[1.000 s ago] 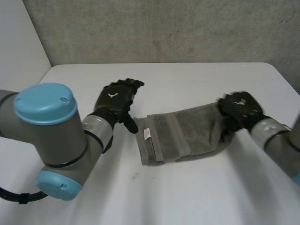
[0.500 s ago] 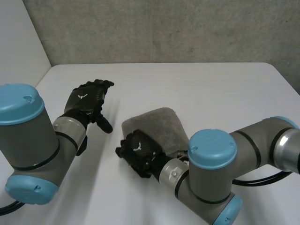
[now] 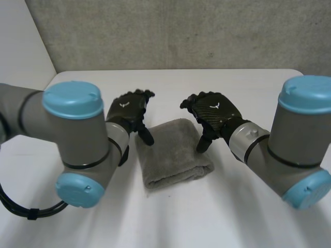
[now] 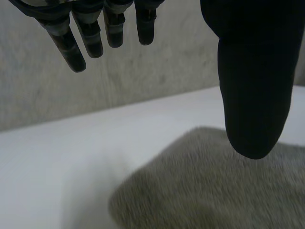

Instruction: Fold the towel.

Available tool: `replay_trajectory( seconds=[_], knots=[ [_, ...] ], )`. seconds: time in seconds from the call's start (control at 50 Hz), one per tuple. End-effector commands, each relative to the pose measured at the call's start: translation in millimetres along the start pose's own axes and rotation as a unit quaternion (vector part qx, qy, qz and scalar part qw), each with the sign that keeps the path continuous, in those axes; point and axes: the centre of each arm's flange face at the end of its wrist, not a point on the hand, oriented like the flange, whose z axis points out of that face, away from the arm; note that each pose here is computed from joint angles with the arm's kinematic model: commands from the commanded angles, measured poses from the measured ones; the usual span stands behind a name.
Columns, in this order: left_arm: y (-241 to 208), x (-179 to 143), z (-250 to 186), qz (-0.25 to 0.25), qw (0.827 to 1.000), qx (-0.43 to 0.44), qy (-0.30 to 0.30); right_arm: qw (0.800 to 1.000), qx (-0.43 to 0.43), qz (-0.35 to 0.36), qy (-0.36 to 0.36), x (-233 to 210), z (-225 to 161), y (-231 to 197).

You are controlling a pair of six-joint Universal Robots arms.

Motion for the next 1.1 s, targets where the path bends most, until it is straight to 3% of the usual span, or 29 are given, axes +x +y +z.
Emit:
replay_trajectory(
  seconds=[0.02, 0.28, 0.52, 0.62, 0.72, 0.78, 0.82, 0.88, 0.92, 1.1],
  knots=[
    [35, 7, 5, -0.007, 0.996, -0.077, -0.044, 0.994, -0.078, 0.054, -0.054, 5, 33, 35],
    [84, 7, 15, 0.019, 0.989, -0.140, -0.048, 0.992, -0.110, 0.041, -0.039, 24, 55, 69],
    [69, 11, 20, 0.016, 0.992, -0.123, -0.034, 0.992, -0.121, -0.020, -0.012, 35, 55, 69],
    [37, 13, 15, 0.005, 0.996, -0.092, -0.020, 0.995, -0.097, -0.026, 0.007, 40, 49, 45],
    [-11, 11, 0, -0.006, 0.998, -0.053, -0.018, 0.997, 0.002, 0.020, 0.069, 62, 22, -33],
    [-52, 5, -19, -0.015, 0.999, -0.017, -0.022, 0.995, 0.026, 0.035, 0.093, 73, 13, -51],
    [-94, -11, -39, -0.027, 0.999, 0.025, -0.041, 0.987, 0.066, 0.055, 0.137, 95, -8, -79],
    [-113, -22, -49, -0.031, 0.997, 0.045, -0.054, 0.983, 0.085, 0.061, 0.153, 102, -18, -92],
    [-144, -46, -67, -0.039, 0.992, 0.079, -0.086, 0.976, 0.114, 0.058, 0.177, 107, -36, -113],
    [-172, -74, -84, -0.029, 0.992, 0.095, -0.083, 0.968, 0.123, 0.050, 0.213, 107, -57, -125]
  ],
)
